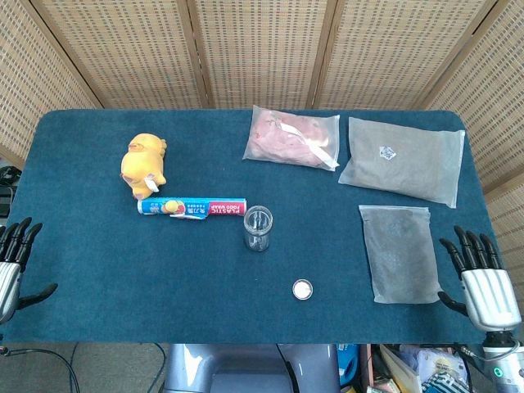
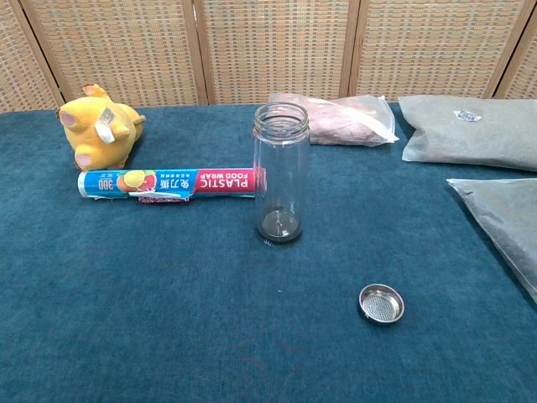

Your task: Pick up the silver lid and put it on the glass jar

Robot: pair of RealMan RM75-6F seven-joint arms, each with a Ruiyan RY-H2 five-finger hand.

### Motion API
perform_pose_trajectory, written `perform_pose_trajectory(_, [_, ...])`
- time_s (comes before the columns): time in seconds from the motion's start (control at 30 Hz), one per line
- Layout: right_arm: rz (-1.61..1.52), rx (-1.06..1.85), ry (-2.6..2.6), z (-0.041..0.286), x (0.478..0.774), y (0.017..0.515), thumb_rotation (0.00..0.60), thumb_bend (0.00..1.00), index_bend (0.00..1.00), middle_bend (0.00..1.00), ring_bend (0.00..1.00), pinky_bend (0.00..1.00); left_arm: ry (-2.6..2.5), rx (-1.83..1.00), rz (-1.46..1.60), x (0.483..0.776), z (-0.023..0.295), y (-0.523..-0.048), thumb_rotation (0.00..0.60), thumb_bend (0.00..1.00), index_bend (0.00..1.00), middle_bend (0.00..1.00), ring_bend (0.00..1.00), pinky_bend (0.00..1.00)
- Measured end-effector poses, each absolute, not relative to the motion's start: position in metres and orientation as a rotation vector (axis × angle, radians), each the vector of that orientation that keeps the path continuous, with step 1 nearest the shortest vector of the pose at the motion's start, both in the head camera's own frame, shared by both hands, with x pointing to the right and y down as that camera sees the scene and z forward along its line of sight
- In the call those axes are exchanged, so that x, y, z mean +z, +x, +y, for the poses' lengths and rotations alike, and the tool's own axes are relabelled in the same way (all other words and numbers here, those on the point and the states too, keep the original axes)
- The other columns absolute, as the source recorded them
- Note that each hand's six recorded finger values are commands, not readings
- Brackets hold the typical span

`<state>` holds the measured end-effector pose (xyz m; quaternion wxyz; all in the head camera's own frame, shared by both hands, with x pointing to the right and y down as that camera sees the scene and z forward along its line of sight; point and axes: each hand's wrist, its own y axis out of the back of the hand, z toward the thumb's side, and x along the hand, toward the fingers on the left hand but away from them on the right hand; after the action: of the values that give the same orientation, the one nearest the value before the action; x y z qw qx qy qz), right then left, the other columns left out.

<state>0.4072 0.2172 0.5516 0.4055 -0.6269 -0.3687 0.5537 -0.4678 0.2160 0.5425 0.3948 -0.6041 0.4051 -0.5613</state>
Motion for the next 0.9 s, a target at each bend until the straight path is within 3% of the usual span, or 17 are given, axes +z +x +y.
perform_pose_trajectory(0.2, [-0.918,1.293,-1.917,0.206,0.583,0.364,0.6,0.33,0.47,0.0,0.0,0.0,-1.53,-1.443,1.021,0.546,0.216,-0.469,0.6,0.06,0.0,0.0,0.0,0.0])
perform_pose_trajectory(0.4, [-0.806,1.293,-2.075,0.201,0.618,0.323,0.6,0.44,0.49,0.0,0.0,0.0,-1.532,-1.456,1.013,0.549,0.216,-0.469,0.6,0.06,0.0,0.0,0.0,0.0])
perform_pose_trajectory(0.9, [-0.719,1.339,-2.235,0.21,0.659,0.247,0.6,0.46,0.49,0.0,0.0,0.0,-1.534,-1.469,1.013,0.552,0.213,-0.471,0.6,0.06,0.0,0.0,0.0,0.0])
